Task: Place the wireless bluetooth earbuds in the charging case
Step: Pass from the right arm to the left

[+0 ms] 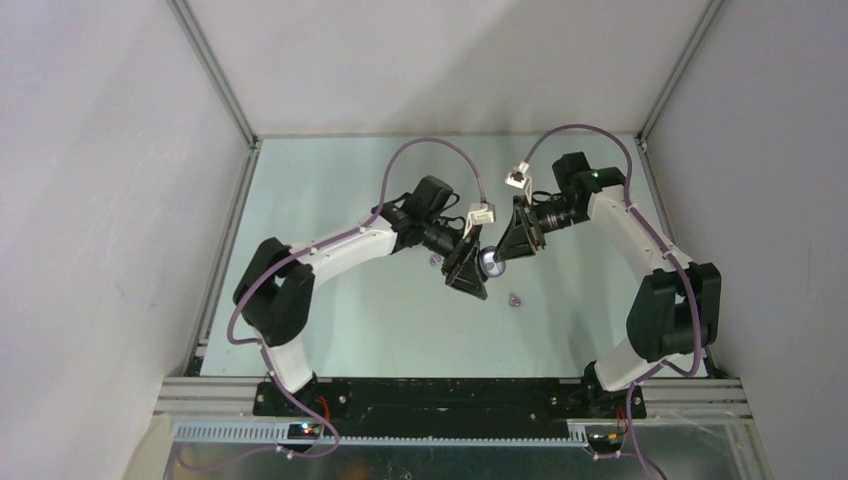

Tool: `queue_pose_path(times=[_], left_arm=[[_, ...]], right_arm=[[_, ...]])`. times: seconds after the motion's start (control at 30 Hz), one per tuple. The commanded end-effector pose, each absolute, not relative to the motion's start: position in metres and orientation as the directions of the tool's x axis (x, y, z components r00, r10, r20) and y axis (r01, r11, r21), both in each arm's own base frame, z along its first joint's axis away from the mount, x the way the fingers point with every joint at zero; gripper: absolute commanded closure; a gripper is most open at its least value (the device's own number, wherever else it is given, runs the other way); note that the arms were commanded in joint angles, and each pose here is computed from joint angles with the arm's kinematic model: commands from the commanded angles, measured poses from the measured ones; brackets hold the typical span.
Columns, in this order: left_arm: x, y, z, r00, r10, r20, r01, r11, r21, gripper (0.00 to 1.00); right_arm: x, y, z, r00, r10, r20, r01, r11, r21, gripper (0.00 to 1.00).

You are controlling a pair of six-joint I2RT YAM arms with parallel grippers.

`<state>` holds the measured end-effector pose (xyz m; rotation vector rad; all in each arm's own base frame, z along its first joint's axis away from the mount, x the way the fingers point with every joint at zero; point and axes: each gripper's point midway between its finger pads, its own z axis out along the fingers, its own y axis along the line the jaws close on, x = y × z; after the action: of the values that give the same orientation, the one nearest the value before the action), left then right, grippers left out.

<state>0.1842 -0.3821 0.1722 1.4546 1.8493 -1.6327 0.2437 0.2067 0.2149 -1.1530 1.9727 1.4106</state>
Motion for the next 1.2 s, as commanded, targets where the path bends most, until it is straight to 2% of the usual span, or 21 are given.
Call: queue_pose_path(times=[0.0,0.53,0.83,1.17], left_arm=[[0.180,-0.385,0.217,-0.404,0.413,-0.817,0.828,-0.214,-0.518,0.24],[0.182,-0.385,0.224,-0.428,0.399,-0.811,0.814,-0.220,-0.538,0.49],[0.182,-0.386,0.222,-0.434,0.403,-0.805,0.811,-0.215,-0.545,0.54],[0.187,-0.389,0.215,-0.447,0.415,-0.793,0.807,-0.194,-0.557,0.68]], right_arm=[[0.237,0.213,0.223,-0.519,-0.341,-0.784,-0.845,0.069,0.530,0.81],[0.239,0.218,0.221,-0.503,-0.348,-0.791,-0.858,0.093,0.505,0.80],[0.237,0.221,0.216,-0.503,-0.365,-0.783,-0.856,0.085,0.510,0.80],[0.231,0.227,0.216,-0.487,-0.382,-0.786,-0.862,0.064,0.503,0.79]])
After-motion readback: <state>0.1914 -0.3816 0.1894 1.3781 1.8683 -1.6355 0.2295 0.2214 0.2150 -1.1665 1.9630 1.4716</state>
